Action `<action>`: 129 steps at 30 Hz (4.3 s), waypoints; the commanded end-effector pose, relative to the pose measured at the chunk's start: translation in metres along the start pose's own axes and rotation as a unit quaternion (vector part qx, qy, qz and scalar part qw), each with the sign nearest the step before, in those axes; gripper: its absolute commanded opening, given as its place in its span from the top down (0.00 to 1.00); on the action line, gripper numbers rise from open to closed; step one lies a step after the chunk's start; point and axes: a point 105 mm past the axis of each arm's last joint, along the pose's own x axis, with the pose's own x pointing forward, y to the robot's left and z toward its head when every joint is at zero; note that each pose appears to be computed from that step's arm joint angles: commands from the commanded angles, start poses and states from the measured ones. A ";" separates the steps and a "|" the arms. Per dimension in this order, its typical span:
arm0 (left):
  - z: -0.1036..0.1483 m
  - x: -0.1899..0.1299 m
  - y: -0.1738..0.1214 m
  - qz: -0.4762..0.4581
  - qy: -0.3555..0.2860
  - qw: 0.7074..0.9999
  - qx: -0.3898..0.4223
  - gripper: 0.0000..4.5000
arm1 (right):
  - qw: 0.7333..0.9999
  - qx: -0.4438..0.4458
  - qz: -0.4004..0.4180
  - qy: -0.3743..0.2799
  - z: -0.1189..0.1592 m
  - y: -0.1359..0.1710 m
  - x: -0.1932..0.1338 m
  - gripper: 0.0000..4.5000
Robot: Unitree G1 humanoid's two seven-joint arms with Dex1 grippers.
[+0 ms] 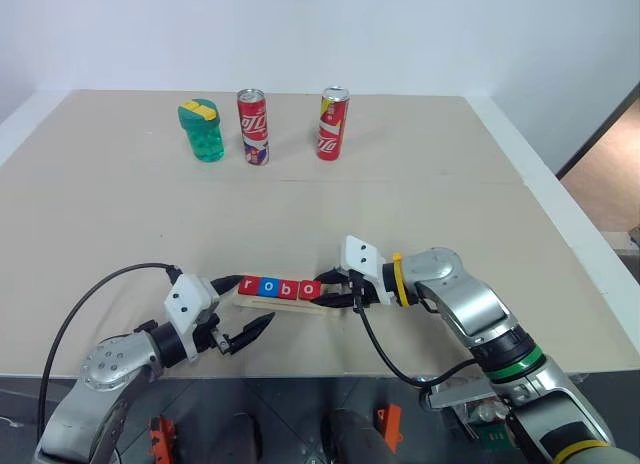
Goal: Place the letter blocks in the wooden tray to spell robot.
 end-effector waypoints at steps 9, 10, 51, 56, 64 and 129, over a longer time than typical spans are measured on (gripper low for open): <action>0.014 0.000 -0.007 -0.037 -0.007 0.999 0.018 0.00 | 1.000 -0.026 0.014 -0.006 0.009 -0.001 0.001 0.63; 0.013 0.000 -0.007 -0.038 -0.005 0.999 0.020 0.00 | 0.999 -0.027 0.014 -0.007 0.009 -0.001 0.001 0.51; 0.012 -0.002 -0.024 -0.119 0.024 0.992 0.042 0.00 | 0.994 -0.101 0.035 -0.038 -0.016 -0.055 -0.045 0.00; 0.011 -0.004 -0.024 -0.103 0.026 0.994 0.041 0.00 | 0.993 -0.109 0.042 -0.032 -0.021 -0.059 -0.037 0.17; 0.010 -0.007 -0.026 -0.087 0.031 0.995 0.040 0.00 | 0.995 -0.088 0.037 -0.027 -0.030 -0.064 -0.032 0.47; 0.020 0.018 0.005 -0.015 -0.020 0.999 0.038 0.00 | 0.933 0.163 -0.320 -0.025 -0.041 -0.063 -0.062 0.72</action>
